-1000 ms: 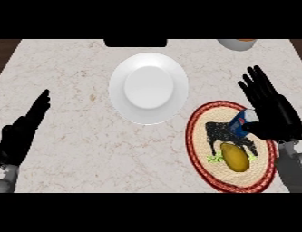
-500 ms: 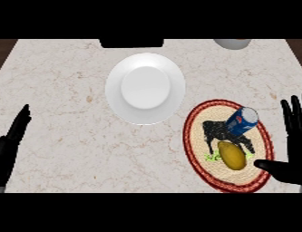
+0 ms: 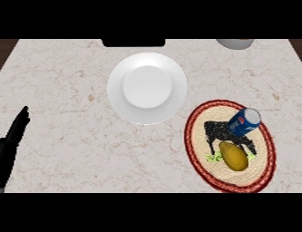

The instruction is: Pick the lemon from the placemat and place it in the plate

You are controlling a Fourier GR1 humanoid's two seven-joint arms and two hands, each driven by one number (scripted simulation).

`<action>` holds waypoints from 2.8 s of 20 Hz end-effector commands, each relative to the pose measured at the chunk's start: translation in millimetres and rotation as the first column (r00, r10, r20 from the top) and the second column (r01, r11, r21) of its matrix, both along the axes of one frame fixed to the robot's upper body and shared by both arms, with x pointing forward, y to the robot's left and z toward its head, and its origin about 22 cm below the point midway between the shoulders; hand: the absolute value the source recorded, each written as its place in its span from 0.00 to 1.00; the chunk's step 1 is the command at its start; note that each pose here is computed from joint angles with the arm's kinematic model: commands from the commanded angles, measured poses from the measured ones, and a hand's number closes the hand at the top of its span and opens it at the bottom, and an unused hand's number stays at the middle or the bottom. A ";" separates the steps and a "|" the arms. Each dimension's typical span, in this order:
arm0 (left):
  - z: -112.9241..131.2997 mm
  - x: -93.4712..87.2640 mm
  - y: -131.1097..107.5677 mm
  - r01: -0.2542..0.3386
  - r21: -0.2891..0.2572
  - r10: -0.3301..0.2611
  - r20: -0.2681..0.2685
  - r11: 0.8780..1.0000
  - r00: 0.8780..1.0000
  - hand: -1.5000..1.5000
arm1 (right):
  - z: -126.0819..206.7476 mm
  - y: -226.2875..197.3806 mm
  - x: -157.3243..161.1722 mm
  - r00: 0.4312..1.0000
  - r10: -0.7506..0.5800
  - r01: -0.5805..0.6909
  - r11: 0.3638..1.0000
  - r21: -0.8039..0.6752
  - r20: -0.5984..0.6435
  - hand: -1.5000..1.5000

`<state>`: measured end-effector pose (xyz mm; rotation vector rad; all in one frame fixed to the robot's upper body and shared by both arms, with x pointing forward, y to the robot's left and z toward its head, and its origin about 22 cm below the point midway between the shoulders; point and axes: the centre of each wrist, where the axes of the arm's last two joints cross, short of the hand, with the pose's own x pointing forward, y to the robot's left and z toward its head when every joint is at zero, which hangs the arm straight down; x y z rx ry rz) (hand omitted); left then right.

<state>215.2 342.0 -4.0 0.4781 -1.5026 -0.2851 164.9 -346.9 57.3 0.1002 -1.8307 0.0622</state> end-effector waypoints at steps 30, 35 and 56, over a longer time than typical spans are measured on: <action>-13.4 10.6 -21.8 0.013 0.000 -0.013 0.009 1.000 1.000 0.50 | -10.8 10.2 93.2 0.817 0.175 -0.534 0.587 -0.608 -0.549 0.00; -3.4 -3.2 -2.6 0.021 -0.002 -0.021 0.009 1.000 1.000 0.50 | -7.2 13.6 86.6 0.785 0.202 -0.583 0.558 -0.590 -0.585 0.00; -0.3 -0.1 18.0 0.000 0.004 0.000 0.018 1.000 1.000 0.50 | -89.7 49.3 91.0 0.775 0.268 -0.604 0.578 -0.549 -0.572 1.00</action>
